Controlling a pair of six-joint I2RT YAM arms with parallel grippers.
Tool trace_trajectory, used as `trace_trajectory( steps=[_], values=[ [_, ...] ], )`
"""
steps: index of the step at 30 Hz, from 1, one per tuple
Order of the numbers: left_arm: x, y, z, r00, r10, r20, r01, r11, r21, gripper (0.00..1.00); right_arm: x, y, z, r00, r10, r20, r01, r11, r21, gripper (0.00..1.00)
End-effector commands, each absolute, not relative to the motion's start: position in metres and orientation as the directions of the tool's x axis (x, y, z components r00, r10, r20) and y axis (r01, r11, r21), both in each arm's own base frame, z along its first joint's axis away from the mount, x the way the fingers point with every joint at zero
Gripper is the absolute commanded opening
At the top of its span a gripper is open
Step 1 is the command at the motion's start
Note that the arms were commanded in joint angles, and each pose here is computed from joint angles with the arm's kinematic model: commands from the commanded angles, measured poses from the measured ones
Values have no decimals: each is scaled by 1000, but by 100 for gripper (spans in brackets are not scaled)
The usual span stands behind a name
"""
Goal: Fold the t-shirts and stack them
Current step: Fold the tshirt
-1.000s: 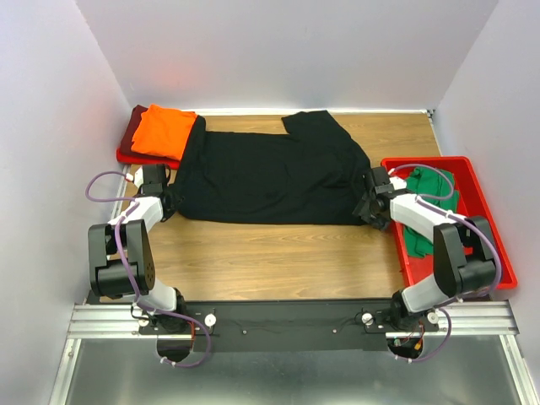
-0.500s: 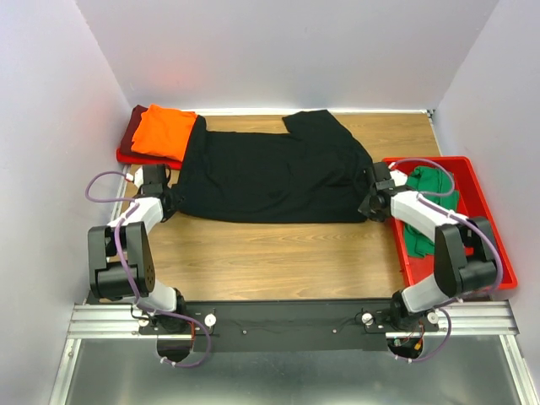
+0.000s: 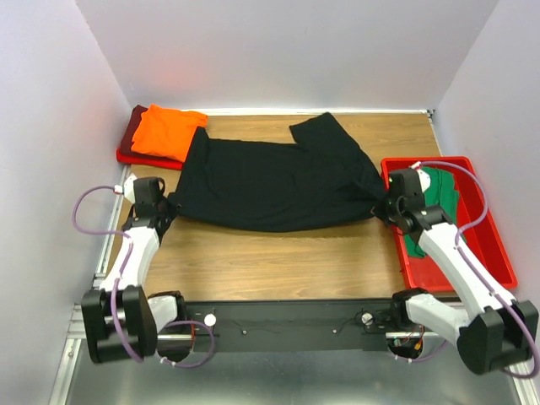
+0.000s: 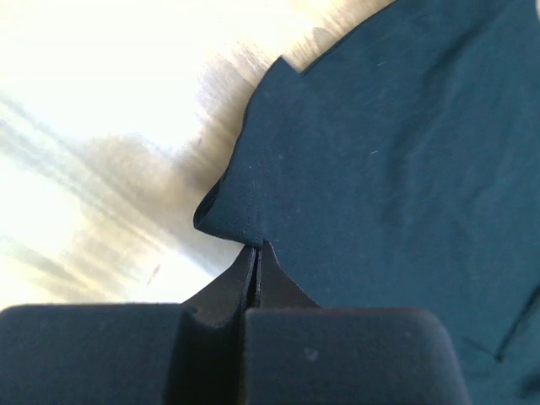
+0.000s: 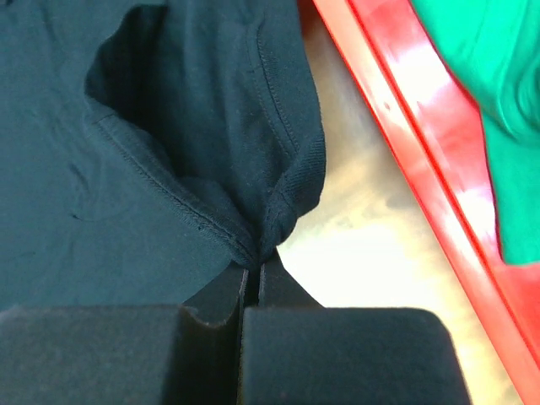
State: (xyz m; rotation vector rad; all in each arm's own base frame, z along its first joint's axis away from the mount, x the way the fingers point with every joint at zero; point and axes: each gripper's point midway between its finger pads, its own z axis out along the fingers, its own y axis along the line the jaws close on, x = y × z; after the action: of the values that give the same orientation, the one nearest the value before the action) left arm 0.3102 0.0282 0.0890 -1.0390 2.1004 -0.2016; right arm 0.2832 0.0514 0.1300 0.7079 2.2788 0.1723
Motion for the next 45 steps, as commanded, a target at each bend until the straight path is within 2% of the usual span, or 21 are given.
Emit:
trace_trajectory(
  steps=[1,11,12,13,14,16,17,18,20,27,28,38,43,45],
  values=[
    [291,29,96,-319,-760,-566,-627,618,-475,0,248,49,121,-638,531,-558,445,845,295,0],
    [272,27,110,-269,-772,-577,-610,599,-518,0,217,61,133,-650,563,-511,407,825,391,2],
    [273,26,112,-268,-772,-577,-605,601,-523,0,215,63,134,-655,563,-503,403,824,397,8],
    [273,26,114,-266,-772,-577,-603,600,-526,4,213,63,137,-655,562,-505,398,824,403,13],
    [272,26,114,-269,-773,-575,-605,600,-523,20,209,64,139,-659,562,-500,396,824,404,27],
    [272,24,115,-284,-769,-573,-600,609,-519,37,206,63,145,-658,555,-508,386,829,405,41],
    [273,24,118,-284,-766,-577,-593,613,-522,42,206,62,148,-657,552,-513,382,831,404,48],
    [273,23,118,-288,-765,-576,-590,616,-523,47,206,62,152,-657,544,-522,373,836,402,59],
    [277,25,132,-287,-745,-603,-565,639,-522,52,210,61,162,-663,518,-541,353,853,384,64],
    [313,29,186,-275,-633,-724,-421,756,-502,54,248,73,167,-696,432,-574,260,896,360,63],
    [318,28,181,-301,-619,-726,-415,770,-485,54,254,78,157,-721,419,-551,258,901,348,62],
    [372,11,137,-433,-603,-671,-448,789,-420,52,330,118,144,-720,281,-635,135,954,269,60],
    [394,7,123,-473,-566,-676,-486,807,-336,47,357,127,124,-734,228,-640,115,970,213,60],
    [398,10,118,-485,-557,-674,-501,809,-307,40,365,126,112,-741,212,-637,120,976,184,60]
  ],
)
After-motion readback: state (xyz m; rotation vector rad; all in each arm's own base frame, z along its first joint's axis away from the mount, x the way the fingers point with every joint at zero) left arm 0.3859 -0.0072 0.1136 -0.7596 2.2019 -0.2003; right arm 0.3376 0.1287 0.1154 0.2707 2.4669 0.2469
